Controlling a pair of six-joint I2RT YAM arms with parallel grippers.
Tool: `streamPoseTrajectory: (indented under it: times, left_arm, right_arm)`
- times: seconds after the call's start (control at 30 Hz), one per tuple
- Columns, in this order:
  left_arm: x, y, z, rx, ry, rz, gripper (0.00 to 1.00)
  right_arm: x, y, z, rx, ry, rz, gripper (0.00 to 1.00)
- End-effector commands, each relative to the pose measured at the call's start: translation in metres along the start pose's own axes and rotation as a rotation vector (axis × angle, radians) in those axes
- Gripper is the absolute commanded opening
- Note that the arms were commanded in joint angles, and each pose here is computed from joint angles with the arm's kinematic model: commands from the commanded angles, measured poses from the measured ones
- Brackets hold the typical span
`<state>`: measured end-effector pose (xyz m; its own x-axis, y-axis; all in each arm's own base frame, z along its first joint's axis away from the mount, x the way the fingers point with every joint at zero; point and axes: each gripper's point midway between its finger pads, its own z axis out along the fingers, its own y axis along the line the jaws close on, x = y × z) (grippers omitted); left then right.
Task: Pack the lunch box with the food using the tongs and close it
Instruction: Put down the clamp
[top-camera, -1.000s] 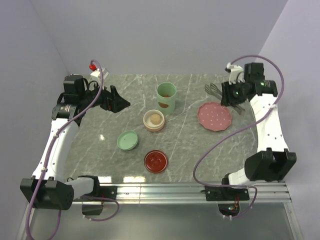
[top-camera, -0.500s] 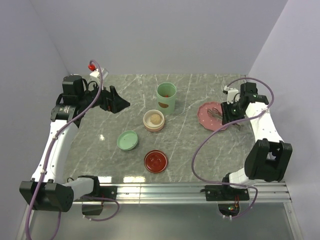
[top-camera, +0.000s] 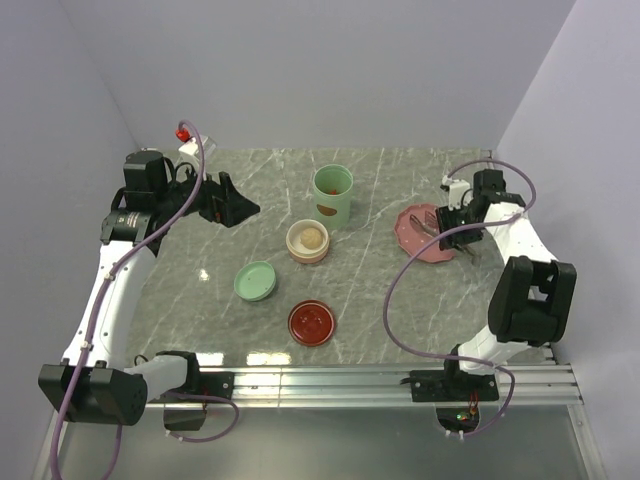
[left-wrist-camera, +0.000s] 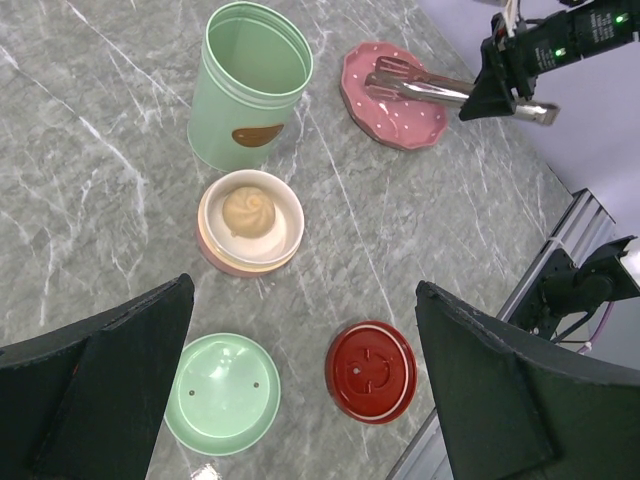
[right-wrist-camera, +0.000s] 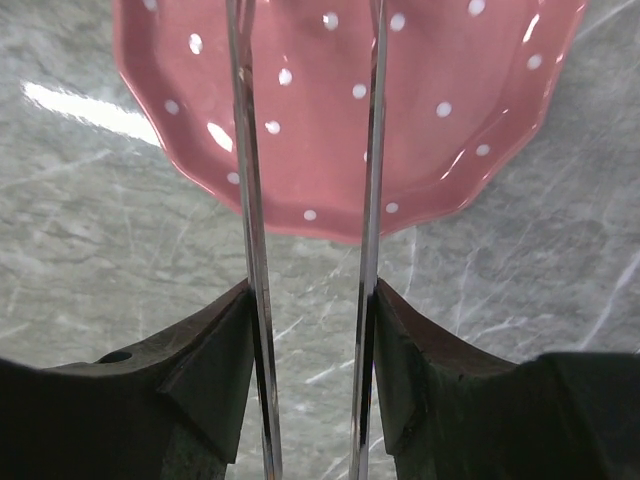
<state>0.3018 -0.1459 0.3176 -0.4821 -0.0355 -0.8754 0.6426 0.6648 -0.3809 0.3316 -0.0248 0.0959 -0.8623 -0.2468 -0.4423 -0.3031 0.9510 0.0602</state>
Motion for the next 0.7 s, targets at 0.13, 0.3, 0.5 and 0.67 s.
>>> streamPoseTrajectory:
  times: [0.13,0.3,0.5,0.67]
  left_arm:
    - [-0.014,-0.008,-0.011,-0.009,-0.04,0.059,0.99]
    - [-0.014,-0.008,-0.011,-0.009,-0.034,0.06,1.0]
    - [-0.014,-0.008,-0.01,-0.005,-0.033,0.061,1.0]
    - [-0.017,-0.01,-0.011,-0.003,-0.038,0.063,0.99]
  right_arm:
    - [0.02,-0.019,0.029,0.054,0.068,-0.046,0.61]
    - [0.029,-0.024,0.04,0.06,0.113,-0.046,0.63]
    - [0.027,-0.028,0.043,0.052,0.144,-0.063,0.7]
    - [0.027,-0.033,0.038,0.068,0.169,-0.076,0.74]
